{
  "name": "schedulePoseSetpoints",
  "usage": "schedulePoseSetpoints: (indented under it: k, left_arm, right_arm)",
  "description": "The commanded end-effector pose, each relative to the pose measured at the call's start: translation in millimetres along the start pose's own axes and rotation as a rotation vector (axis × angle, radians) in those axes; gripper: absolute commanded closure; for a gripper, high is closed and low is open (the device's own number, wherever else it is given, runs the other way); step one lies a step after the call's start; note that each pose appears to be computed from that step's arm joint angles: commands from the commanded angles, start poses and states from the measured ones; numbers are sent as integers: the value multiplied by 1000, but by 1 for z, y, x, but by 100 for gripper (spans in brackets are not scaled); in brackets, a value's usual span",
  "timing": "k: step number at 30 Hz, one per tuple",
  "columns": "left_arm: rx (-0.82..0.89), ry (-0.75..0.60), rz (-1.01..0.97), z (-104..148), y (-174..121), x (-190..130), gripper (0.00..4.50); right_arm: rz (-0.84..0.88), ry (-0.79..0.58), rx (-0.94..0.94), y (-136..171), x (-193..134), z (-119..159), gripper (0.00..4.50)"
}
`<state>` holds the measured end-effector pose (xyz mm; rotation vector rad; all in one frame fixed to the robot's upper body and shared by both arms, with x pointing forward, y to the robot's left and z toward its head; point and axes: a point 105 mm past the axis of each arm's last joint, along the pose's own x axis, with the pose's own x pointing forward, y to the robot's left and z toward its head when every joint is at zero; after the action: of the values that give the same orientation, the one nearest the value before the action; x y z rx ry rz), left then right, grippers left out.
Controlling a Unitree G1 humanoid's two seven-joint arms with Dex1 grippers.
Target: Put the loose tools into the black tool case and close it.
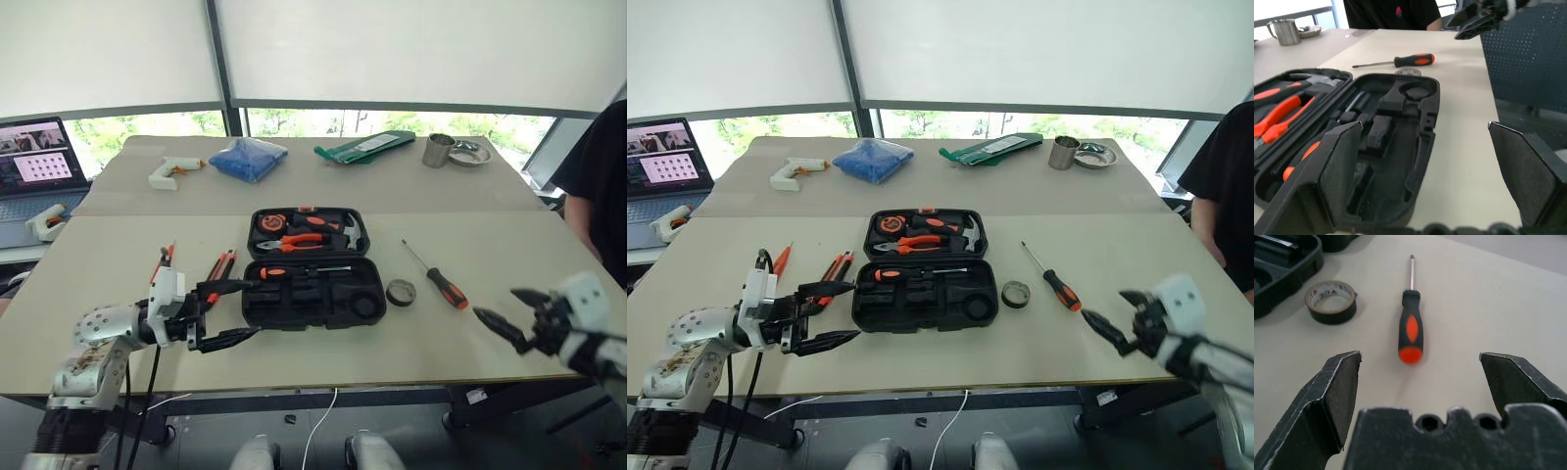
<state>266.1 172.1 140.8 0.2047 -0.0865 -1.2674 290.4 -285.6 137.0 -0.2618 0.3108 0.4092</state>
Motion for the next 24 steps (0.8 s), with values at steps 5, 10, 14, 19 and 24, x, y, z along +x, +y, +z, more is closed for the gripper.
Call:
schedulePoseSetpoints:
  k: [5,10,14,19,24]
  left_arm:
    - [57,-14,-9,6,0,4,6]
    - [61,-12,-6,3,-4,1,0]
    - [62,-14,-7,2,-5,2,0]
    - [71,-34,5,8,-5,4,0]
    - [65,-85,102,23,5,-1,0]
  right_arm:
    - [66,206,76,-8,41,-20,0]
    - [95,216,79,-7,59,-19,102]
    - [88,208,78,-9,63,-17,248]
    - [49,121,17,-16,49,3,347]
    - [238,-210,-176,24,39,86,347]
